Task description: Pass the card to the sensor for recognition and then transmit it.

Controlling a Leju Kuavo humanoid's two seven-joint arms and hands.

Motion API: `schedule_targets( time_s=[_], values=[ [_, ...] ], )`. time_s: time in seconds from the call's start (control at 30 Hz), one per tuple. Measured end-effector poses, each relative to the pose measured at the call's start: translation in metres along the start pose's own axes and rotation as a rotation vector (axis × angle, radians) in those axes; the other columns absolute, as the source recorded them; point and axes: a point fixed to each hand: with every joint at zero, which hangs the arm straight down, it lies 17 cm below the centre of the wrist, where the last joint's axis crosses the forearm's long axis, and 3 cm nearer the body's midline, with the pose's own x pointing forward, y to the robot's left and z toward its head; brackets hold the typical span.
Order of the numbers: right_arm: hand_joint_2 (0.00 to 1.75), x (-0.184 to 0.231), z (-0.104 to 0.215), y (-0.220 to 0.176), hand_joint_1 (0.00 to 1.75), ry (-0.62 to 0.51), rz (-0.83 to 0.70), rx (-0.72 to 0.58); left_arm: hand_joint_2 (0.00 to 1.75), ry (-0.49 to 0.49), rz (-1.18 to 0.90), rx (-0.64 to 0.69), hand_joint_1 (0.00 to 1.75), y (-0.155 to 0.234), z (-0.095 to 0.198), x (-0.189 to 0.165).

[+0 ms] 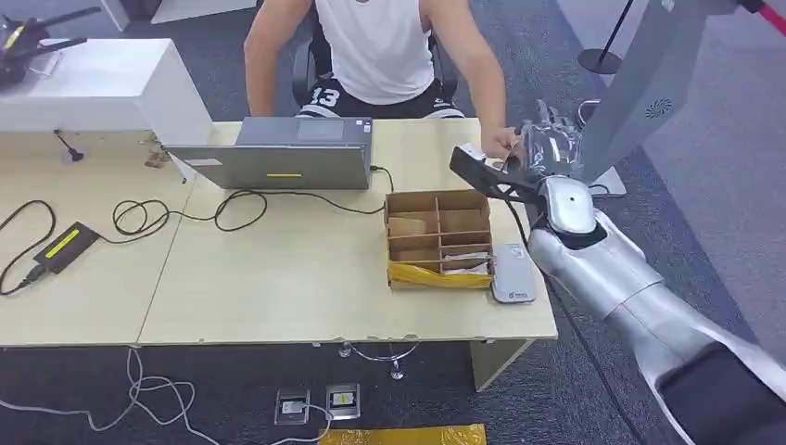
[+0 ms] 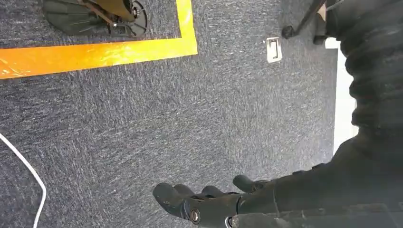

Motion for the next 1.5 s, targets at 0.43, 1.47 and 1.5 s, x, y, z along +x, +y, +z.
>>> schedule_targets(
  time_s=[0.43, 1.47, 1.5],
  values=[
    [1.75, 0.007, 0.003, -0.02, 0.0, -0.001, -0.285, -0.099, 1.75, 0.007, -0.005, 0.003, 0.0, 0.0, 0.0, -0.004],
    [1.75, 0.096, 0.187, 0.031, 0.0, -0.388, -0.591, 0.198, 0.0, 0.022, 0.028, 0.023, 0.0, 0.0, 0.003, -0.028],
    [1.75, 0.093, 0.187, 0.034, 0.0, -0.376, -0.565, 0.202, 0.0, 0.022, 0.028, 0.024, 0.0, 0.0, 0.003, -0.028]
  ],
)
